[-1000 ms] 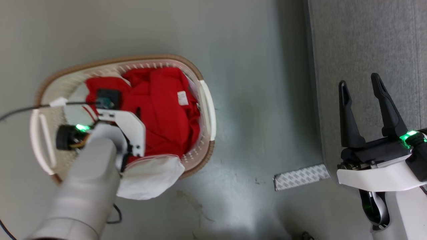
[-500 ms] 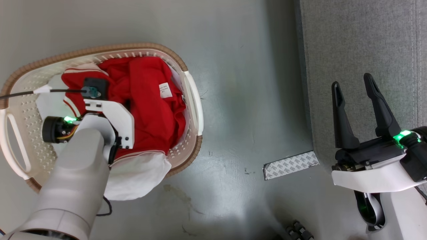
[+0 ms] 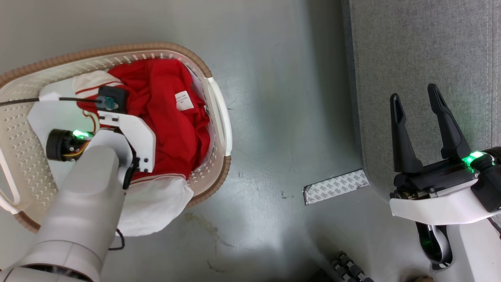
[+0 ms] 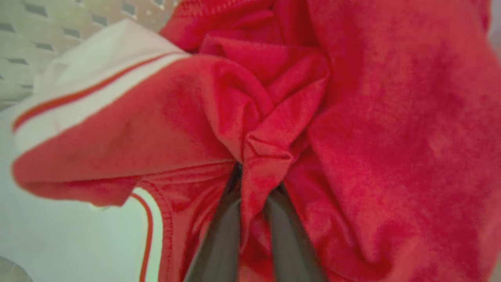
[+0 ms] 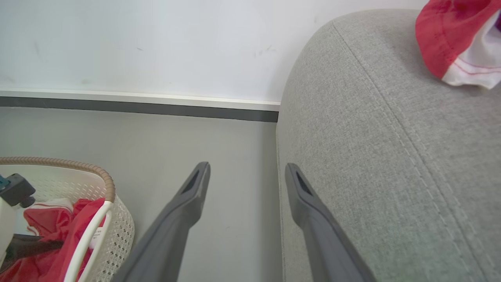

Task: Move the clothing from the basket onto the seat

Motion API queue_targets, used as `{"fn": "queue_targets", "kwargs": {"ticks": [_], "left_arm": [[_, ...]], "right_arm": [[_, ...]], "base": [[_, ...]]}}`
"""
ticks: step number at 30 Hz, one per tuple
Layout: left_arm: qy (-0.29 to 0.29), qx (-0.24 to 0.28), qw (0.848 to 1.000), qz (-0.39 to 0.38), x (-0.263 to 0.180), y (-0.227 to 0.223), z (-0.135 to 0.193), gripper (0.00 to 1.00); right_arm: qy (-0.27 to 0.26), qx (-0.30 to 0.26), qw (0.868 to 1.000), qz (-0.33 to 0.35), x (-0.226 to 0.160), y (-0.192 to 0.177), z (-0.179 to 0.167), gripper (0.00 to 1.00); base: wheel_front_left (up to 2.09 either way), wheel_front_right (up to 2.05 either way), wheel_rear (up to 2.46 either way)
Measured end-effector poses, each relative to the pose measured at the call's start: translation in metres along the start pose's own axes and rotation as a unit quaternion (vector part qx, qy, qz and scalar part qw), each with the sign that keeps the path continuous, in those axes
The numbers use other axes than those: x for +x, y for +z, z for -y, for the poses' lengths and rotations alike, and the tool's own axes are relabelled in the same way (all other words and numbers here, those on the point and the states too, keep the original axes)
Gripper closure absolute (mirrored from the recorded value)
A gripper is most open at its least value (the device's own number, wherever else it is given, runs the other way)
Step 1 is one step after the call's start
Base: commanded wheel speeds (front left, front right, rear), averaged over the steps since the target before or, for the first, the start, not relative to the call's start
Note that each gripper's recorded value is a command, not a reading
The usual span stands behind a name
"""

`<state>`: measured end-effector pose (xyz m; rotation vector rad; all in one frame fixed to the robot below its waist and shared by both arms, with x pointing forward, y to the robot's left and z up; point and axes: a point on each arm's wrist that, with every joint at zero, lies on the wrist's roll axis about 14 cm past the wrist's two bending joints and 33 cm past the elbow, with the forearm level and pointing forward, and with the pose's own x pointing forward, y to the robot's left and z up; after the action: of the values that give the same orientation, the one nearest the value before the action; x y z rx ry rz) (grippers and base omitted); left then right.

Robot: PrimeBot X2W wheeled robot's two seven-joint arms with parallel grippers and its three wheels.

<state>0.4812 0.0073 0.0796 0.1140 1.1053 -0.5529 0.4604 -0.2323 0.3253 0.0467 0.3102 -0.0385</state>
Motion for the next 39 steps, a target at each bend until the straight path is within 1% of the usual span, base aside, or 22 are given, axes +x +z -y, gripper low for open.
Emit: {"fn": "queue_targets", "kwargs": {"ticks": [4, 10, 14, 17, 24, 28, 33, 39], "left_arm": [[-0.005, 0.005, 1.0, 0.005, -0.004, 0.004, 0.002, 1.0], [-0.013, 0.003, 0.999, 0.041, -0.025, 0.023, 0.008, 1.0], [-0.026, -0.02, 0.996, 0.08, -0.049, 0.038, 0.022, 1.0], [-0.028, -0.023, 0.993, 0.116, -0.072, 0.051, 0.026, 1.0], [-0.017, -0.034, 0.984, 0.173, -0.132, 0.065, 0.033, 1.0], [-0.008, -0.038, 0.975, 0.217, -0.169, 0.078, 0.036, 1.0], [0.002, -0.043, 0.96, 0.277, -0.214, 0.095, 0.04, 1.0], [0.018, -0.048, 0.934, 0.354, -0.268, 0.116, 0.046, 1.0]], "right_arm": [[-0.002, 0.001, 1.0, 0.001, 0.0, 0.001, 0.001, 0.0], [-0.001, 0.005, 1.0, 0.025, -0.001, 0.02, 0.0, 0.0], [-0.007, 0.008, 0.999, 0.042, -0.008, 0.035, 0.004, 0.0], [-0.012, 0.01, 0.999, 0.051, -0.018, 0.045, 0.007, 0.0], [-0.023, 0.022, 0.997, 0.075, -0.05, 0.068, 0.01, 0.0], [-0.025, 0.027, 0.995, 0.094, -0.07, 0.082, 0.01, 0.0], [-0.023, 0.032, 0.992, 0.121, -0.093, 0.1, 0.008, 0.0], [-0.013, 0.03, 0.989, 0.145, -0.115, 0.115, 0.001, 0.0]], "base": [[0.0, 0.0, 0.0], [0.0, 0.0, 0.0], [0.0, 0.0, 0.0], [0.0, 0.0, 0.0], [0.0, 0.0, 0.0], [0.0, 0.0, 0.0], [0.0, 0.0, 0.0], [0.0, 0.0, 0.0]]}}
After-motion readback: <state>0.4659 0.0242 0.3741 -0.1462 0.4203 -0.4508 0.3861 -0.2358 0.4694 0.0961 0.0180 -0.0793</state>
